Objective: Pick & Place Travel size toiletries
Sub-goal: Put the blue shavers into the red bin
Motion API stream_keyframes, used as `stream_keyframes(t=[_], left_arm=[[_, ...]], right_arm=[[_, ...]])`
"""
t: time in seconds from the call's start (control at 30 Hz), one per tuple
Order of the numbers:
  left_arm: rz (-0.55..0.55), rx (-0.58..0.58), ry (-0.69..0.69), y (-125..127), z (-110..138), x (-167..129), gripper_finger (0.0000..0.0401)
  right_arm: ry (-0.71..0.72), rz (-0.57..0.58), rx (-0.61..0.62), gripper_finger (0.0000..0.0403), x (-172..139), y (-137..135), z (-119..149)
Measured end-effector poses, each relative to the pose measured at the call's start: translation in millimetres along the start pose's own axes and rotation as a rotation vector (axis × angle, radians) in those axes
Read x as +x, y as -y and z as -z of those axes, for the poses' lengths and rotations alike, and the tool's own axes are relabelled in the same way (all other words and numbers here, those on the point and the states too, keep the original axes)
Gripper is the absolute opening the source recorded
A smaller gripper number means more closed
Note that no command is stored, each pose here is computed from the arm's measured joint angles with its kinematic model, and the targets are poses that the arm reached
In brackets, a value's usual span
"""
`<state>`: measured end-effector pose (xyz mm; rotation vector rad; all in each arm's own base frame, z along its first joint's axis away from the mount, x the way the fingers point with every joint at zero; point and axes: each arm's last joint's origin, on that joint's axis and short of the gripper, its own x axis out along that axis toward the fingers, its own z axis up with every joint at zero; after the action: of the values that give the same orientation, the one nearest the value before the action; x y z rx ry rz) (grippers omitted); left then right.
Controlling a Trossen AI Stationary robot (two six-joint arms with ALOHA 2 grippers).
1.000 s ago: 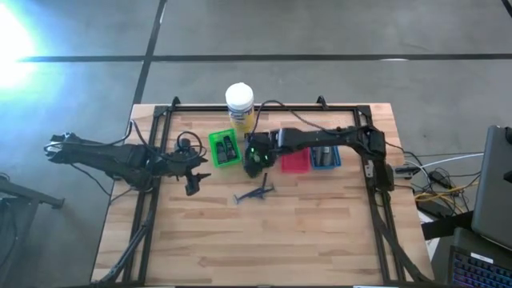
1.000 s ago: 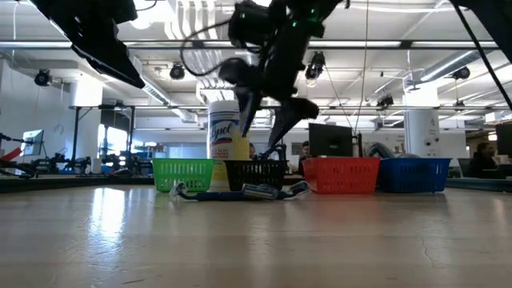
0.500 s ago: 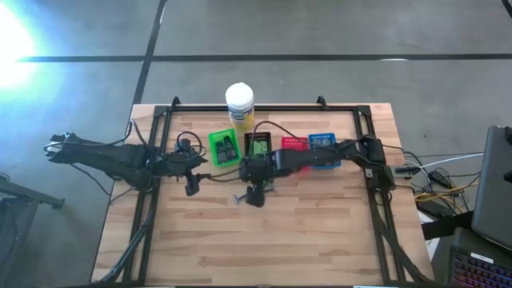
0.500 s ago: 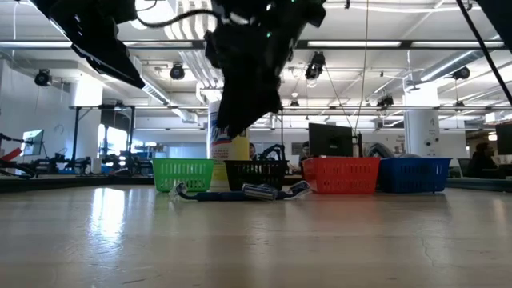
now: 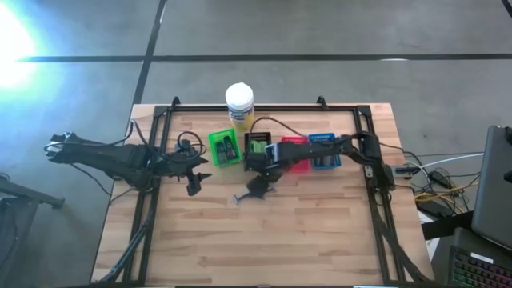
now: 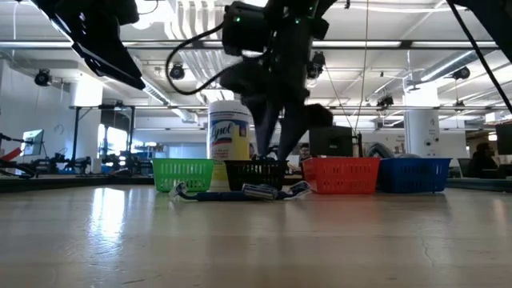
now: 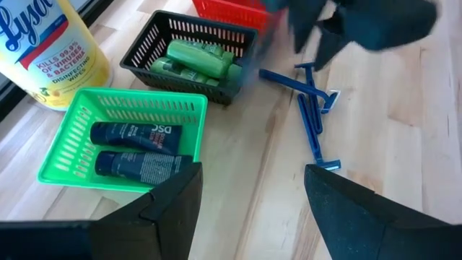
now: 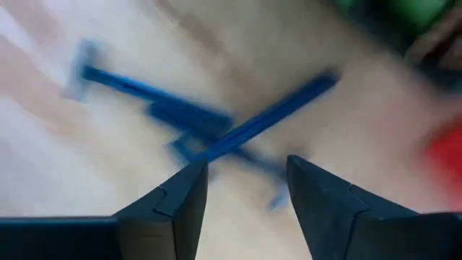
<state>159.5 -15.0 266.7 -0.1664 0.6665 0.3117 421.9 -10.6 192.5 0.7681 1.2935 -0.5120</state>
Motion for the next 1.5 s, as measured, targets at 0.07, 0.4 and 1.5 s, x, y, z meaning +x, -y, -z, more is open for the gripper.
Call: stream_keyframes(t=[0.07, 0.4, 1.5], left_arm=[[0.0, 0.0, -0.001, 0, 0, 0, 0.0248], [0.001, 0.002, 0.003, 1, -1, 1, 0.0248], [0.001, 0.076, 0.002, 1, -1, 1, 0.0248]], right_arm=[[-0.051, -0.074, 0.176, 0.0181, -3, 0, -4], [-0.024, -0.086, 0.416, 0.0187, 13, -1, -11], [0.047, 0.046, 0.542, 0.0129, 46, 5, -2]])
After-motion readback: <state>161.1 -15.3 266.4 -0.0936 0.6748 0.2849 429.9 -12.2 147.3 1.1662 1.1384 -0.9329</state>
